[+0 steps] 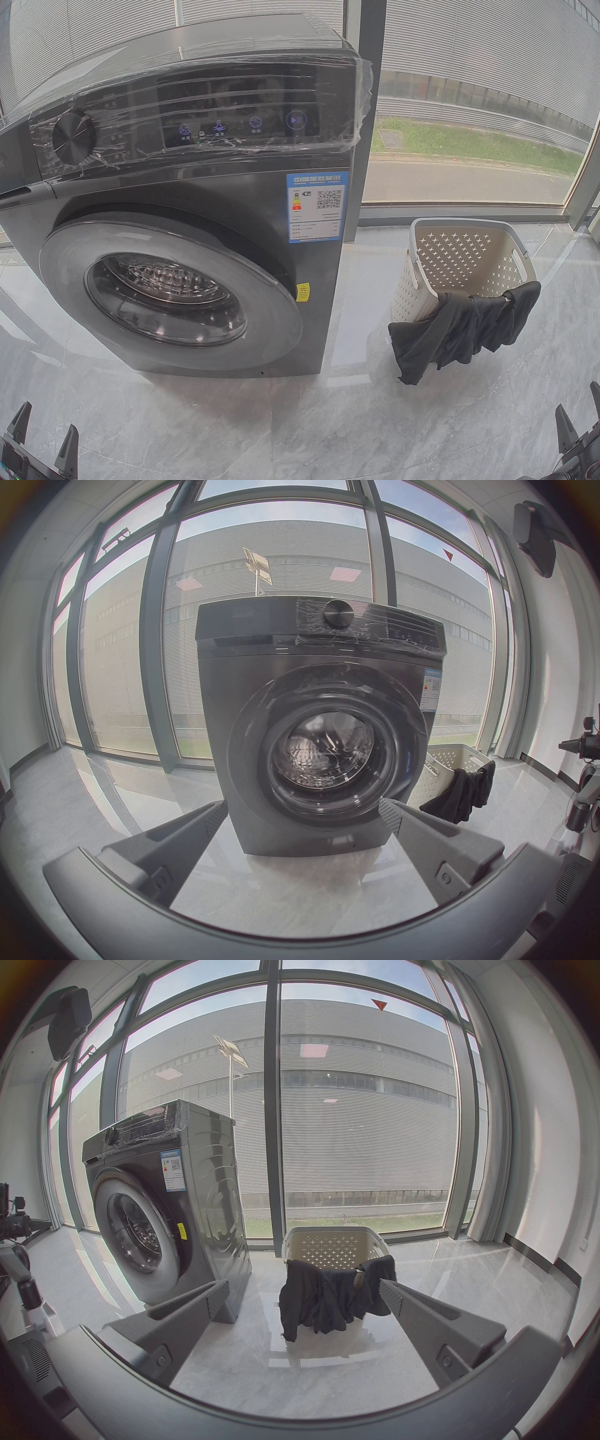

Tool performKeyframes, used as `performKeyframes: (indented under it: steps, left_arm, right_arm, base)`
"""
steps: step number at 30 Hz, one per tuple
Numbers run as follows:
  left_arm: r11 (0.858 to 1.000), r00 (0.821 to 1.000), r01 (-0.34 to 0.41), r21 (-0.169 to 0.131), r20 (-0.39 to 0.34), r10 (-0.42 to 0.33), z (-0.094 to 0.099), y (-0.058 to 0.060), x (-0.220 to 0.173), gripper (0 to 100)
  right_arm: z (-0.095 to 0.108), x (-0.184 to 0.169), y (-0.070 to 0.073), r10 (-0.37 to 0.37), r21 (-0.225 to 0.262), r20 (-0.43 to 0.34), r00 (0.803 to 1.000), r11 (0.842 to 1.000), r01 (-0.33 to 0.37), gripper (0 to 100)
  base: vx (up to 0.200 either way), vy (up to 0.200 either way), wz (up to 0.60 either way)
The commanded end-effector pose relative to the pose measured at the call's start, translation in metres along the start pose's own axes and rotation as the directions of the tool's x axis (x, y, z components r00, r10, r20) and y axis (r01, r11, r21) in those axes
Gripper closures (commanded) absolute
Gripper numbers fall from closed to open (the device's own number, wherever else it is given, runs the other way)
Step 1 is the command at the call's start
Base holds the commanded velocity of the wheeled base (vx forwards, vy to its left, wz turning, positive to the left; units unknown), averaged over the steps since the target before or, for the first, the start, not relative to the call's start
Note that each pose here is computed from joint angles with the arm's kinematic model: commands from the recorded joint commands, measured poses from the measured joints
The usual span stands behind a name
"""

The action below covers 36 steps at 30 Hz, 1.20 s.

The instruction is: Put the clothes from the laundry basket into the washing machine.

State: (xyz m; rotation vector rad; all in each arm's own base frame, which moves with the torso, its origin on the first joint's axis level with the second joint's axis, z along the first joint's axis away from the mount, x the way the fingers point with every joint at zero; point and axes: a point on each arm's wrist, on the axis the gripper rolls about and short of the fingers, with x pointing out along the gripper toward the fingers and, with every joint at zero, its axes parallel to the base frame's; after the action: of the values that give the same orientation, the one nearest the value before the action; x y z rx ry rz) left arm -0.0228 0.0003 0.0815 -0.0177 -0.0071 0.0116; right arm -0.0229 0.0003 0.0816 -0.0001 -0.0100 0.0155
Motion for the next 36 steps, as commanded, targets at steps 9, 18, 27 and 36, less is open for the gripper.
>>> performKeyframes:
  steps: [9, 18, 27, 36]
  left_arm:
    - [1.000, 1.000, -0.001, -0.001, -0.001, 0.001, -0.0047, 0.0001, 0.0000, 0]
    - [1.000, 1.000, -0.001, -0.001, -0.001, 0.001, -0.0049, 0.0001, -0.0001, 0]
    - [1.000, 1.000, -0.001, -0.001, -0.002, 0.001, -0.0049, 0.0001, 0.0000, 0]
    - [1.000, 1.000, -0.001, -0.002, -0.002, 0.001, -0.0049, 0.0001, 0.0000, 0]
  right_arm:
    - [-0.0052, 0.0000, 0.0000, 0.003, -0.002, -0.001, 1.000, 1.000, -0.003, 0]
    - [-0.0052, 0.0000, 0.0000, 0.001, 0.000, -0.001, 1.000, 1.000, -0.001, 0]
    - [-0.0052, 0.0000, 0.0000, 0.000, 0.000, -0.001, 1.000, 1.000, 0.000, 0]
    - [-0.0052, 0.0000, 0.0000, 0.003, -0.002, -0.001, 1.000, 1.000, -0.003, 0]
  base:
    - [0.000, 0.000, 0.00]
    - [0.000, 0.022, 0.00]
    - [0.000, 0.200, 0.00]
    - [0.000, 0.200, 0.00]
